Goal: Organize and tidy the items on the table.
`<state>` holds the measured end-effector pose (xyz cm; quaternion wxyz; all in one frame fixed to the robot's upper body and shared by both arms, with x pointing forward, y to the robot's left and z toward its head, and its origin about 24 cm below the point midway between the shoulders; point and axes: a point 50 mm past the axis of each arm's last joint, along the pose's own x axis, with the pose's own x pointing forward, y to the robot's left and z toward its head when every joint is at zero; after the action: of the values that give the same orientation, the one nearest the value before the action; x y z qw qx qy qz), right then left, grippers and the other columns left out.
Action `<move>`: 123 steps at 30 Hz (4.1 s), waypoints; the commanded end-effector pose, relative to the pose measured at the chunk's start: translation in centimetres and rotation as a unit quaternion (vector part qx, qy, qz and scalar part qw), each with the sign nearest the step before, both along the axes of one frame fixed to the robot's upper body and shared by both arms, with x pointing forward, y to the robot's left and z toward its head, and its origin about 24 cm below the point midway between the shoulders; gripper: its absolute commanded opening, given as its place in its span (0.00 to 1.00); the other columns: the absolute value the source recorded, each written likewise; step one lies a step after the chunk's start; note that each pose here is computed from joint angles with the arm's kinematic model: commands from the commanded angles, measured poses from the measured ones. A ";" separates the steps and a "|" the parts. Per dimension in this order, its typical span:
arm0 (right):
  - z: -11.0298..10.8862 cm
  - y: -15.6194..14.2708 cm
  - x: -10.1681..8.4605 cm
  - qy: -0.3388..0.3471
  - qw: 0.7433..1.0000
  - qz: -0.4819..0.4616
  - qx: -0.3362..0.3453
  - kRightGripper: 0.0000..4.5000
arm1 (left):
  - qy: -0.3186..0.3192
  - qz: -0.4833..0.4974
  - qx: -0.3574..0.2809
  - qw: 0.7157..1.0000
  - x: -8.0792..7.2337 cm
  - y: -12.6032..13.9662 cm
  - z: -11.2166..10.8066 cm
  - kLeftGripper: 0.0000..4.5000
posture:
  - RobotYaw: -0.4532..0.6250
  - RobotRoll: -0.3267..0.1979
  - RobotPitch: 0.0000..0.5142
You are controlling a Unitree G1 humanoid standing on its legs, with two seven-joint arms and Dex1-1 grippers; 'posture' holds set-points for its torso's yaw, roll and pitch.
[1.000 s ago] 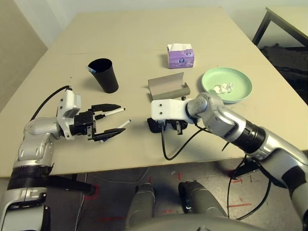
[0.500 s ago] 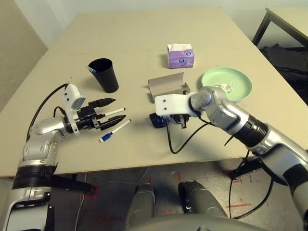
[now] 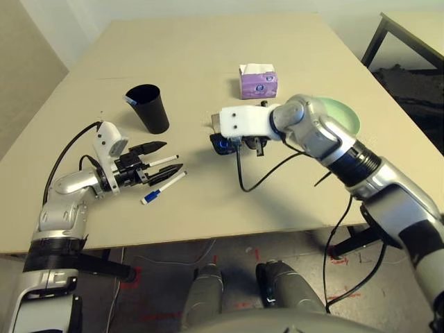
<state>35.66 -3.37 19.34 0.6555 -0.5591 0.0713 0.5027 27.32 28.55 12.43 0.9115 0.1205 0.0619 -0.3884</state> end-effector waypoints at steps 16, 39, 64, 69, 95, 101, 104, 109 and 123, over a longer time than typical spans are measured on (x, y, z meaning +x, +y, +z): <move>0.6 0.8 3.2 -0.065 0.998 0.007 0.011 0.04 | 0.004 0.046 -0.002 0.999 0.8 0.2 0.1 1.00 | 0.43 0.62 0.22; -1.8 1.2 4.1 -0.103 0.995 0.006 -0.004 0.04 | 0.006 0.052 -0.007 0.999 0.7 -0.4 0.0 1.00 | 0.44 0.62 0.26; -3.6 1.2 3.8 -0.056 0.998 -0.011 0.004 0.04 | 0.013 0.047 -0.008 0.999 0.5 -0.8 0.0 1.00 | 0.45 0.62 0.31; -4.2 0.9 3.8 -0.045 0.999 -0.014 -0.009 0.04 | 0.011 0.048 -0.009 0.999 0.5 -0.8 0.0 1.00 | 0.45 0.62 0.31; 4.1 -0.5 3.9 0.029 0.996 -0.002 0.087 0.99 | 0.005 0.042 -0.011 0.999 1.5 -1.1 -0.2 1.00 | 0.42 0.62 0.26; 5.7 -5.2 2.2 0.105 0.977 -0.055 0.177 0.99 | 0.002 0.043 -0.012 0.999 1.5 -1.1 -0.4 1.00 | 0.42 0.62 0.27; 5.2 -7.4 0.5 0.135 0.959 -0.071 0.237 0.99 | 0.003 0.041 -0.012 0.999 1.4 -1.1 -0.4 1.00 | 0.42 0.62 0.26; 3.6 -9.7 -1.8 0.157 0.934 -0.094 0.307 0.99 | 0.003 0.037 -0.012 0.999 1.4 -1.2 -0.5 1.00 | 0.41 0.62 0.26; -4.2 -14.8 -7.9 0.104 0.860 -0.111 0.487 0.99 | 0.002 0.034 -0.009 0.999 1.4 -1.2 -0.3 1.00 | 0.41 0.62 0.22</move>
<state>28.45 -18.03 14.96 0.8857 -0.1102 -0.0145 0.4508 28.84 27.43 12.38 0.9267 0.1075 0.0576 -0.3556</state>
